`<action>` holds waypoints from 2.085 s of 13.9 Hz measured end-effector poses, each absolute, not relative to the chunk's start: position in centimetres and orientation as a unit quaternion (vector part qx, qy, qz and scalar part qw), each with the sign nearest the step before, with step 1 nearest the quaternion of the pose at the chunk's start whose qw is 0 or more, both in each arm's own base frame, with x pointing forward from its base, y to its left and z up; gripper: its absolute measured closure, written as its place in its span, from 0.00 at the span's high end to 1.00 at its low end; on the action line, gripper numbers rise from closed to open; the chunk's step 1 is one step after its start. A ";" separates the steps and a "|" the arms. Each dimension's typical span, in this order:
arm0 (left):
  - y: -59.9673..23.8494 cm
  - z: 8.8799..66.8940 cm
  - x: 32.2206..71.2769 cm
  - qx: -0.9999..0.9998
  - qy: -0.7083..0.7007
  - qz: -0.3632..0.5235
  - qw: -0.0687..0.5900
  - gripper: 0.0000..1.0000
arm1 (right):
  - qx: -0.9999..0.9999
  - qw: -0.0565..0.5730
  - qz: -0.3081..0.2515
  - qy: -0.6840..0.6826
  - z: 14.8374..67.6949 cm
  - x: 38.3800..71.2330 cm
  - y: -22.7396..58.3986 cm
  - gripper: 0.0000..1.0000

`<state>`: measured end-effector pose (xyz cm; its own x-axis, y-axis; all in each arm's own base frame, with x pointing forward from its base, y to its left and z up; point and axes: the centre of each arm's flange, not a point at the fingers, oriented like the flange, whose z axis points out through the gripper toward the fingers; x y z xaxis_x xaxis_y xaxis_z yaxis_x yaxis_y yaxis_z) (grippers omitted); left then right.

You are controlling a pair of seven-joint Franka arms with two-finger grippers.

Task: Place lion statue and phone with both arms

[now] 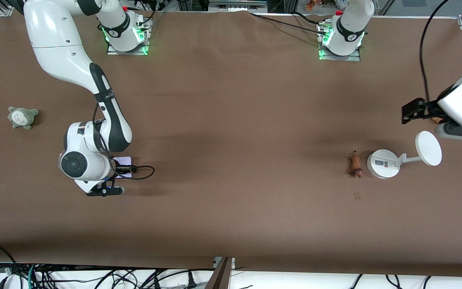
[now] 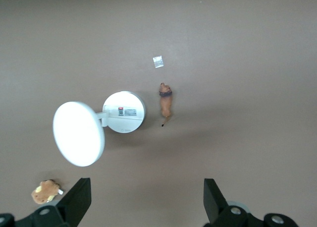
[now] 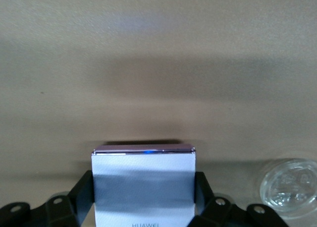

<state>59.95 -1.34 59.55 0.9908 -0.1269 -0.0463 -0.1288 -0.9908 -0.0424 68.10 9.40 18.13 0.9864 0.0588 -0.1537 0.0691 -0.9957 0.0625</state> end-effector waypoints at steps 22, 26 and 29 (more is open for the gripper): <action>-2.0 60.9 55.9 -1.000 0.013 -0.015 0.011 1.00 | 0.999 0.027 -0.025 0.001 54.0 62.9 3.9 1.00; -1.9 60.9 55.9 -1.000 0.012 -0.013 0.011 1.00 | 0.999 0.014 -0.035 -0.019 56.0 60.3 3.2 1.00; -1.7 60.8 55.9 -1.000 0.010 -0.013 0.011 1.00 | 0.999 0.004 -0.030 -0.020 57.5 58.5 2.5 1.00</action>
<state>55.90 -1.70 60.85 0.9995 -0.0196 0.0264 -0.0190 -0.9996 -0.0222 58.53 2.53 57.47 0.9974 -0.0411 -0.0600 -0.0406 -0.9991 0.0097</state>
